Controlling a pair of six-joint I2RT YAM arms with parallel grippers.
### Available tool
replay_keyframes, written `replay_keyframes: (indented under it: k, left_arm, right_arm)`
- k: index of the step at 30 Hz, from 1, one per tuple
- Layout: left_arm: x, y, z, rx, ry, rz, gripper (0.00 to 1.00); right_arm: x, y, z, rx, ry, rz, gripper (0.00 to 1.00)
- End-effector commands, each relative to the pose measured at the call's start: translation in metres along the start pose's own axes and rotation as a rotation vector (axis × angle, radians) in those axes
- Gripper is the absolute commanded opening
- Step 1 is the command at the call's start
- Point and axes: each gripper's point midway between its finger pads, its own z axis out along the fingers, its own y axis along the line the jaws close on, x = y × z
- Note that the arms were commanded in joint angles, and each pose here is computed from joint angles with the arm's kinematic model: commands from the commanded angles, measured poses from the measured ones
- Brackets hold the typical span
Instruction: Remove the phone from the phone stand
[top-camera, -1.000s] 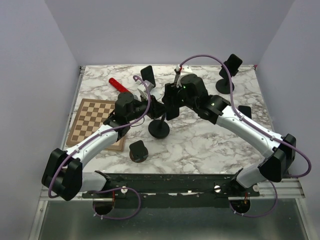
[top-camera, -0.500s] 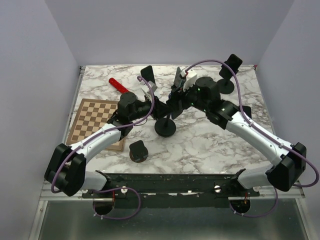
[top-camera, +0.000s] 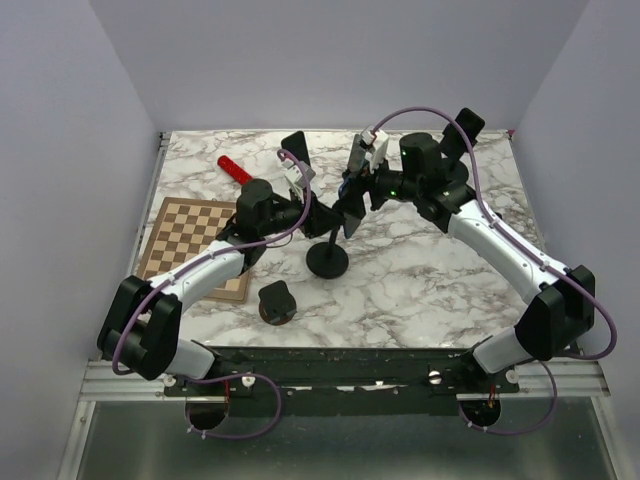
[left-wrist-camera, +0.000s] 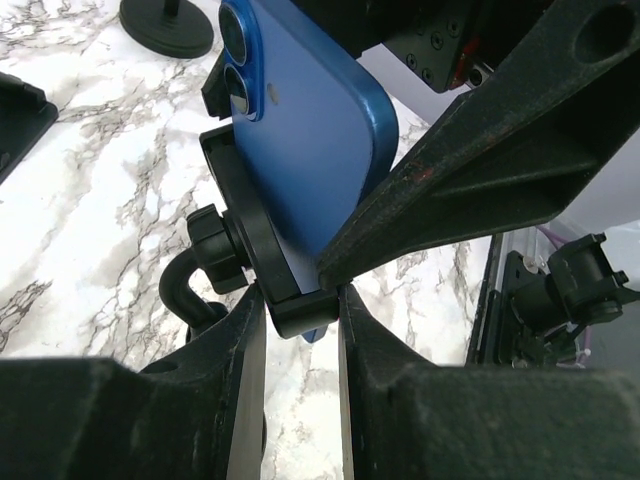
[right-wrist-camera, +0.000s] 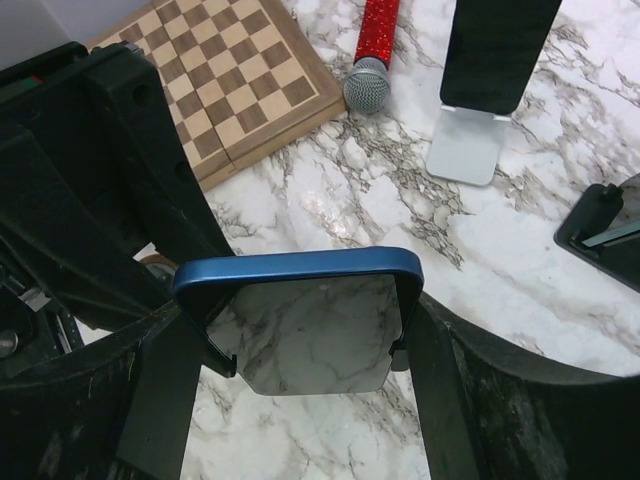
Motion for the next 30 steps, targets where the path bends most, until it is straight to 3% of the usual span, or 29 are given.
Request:
replay_keyframes:
  k: [1,10,18,22,26,30]
  left_arm:
    - [-0.005,-0.017,0.003,0.135,0.025,0.058,0.0]
    - [-0.002,-0.011,0.003,0.115,0.035,0.057,0.0]
    - [-0.001,0.016,-0.003,-0.069,0.042,0.088,0.0]
    - [-0.002,0.016,-0.009,-0.087,0.03,0.122,0.0]
    - [-0.002,0.014,-0.012,-0.094,0.036,0.131,0.0]
    - [-0.001,0.01,-0.018,-0.108,0.054,0.161,0.0]
  right_arm:
    - [-0.035,0.054,-0.01,-0.283,-0.095,-0.061,0.01]
    - [-0.033,0.074,-0.02,-0.38,-0.093,-0.008,0.01]
    - [-0.05,0.08,-0.039,-0.307,-0.194,0.144,0.01]
    - [-0.056,0.088,-0.046,-0.293,-0.209,0.197,0.01]
    - [-0.068,0.074,-0.055,-0.165,-0.231,0.247,0.01]
    - [-0.079,0.022,-0.075,0.186,-0.258,0.298,0.01]
